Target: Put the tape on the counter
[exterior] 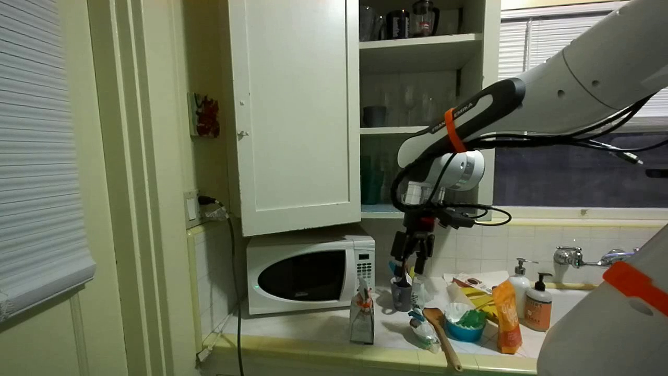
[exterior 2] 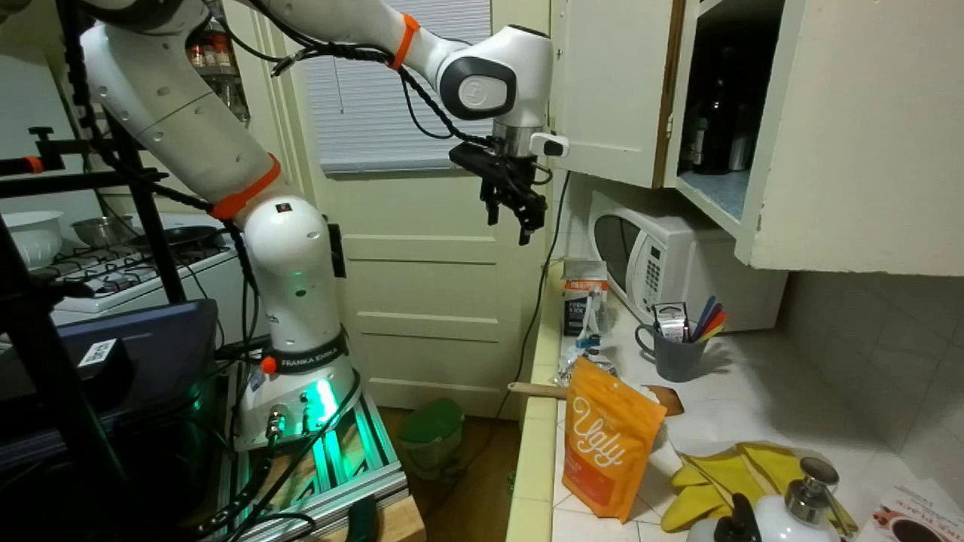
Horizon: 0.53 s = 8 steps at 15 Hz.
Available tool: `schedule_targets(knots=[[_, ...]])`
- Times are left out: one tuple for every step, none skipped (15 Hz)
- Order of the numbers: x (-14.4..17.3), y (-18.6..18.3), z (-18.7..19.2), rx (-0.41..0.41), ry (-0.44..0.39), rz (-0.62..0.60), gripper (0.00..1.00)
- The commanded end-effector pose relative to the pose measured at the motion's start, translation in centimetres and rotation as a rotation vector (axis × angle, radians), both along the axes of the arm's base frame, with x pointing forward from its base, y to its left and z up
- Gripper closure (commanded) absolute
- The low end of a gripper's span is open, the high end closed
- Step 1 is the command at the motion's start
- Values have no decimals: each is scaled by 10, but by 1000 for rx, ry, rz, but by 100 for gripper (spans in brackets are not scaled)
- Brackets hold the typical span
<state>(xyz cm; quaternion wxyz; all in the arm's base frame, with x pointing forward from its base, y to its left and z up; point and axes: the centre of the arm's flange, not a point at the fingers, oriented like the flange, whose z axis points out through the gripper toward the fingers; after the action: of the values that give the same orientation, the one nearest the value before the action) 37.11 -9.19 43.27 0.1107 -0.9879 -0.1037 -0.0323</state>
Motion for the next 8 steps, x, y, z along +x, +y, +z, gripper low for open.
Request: schedule_targets(knots=[[0,0,0,0,0,0,0],[0,0,0,0,0,0,0],[0,0,0,0,0,0,0],[0,0,0,0,0,0,0],[0,0,0,0,0,0,0],[0,0,0,0,0,0,0],[3,-3,2,45,-33,-12,0],[12,-11,8,50,-101,-25,0]])
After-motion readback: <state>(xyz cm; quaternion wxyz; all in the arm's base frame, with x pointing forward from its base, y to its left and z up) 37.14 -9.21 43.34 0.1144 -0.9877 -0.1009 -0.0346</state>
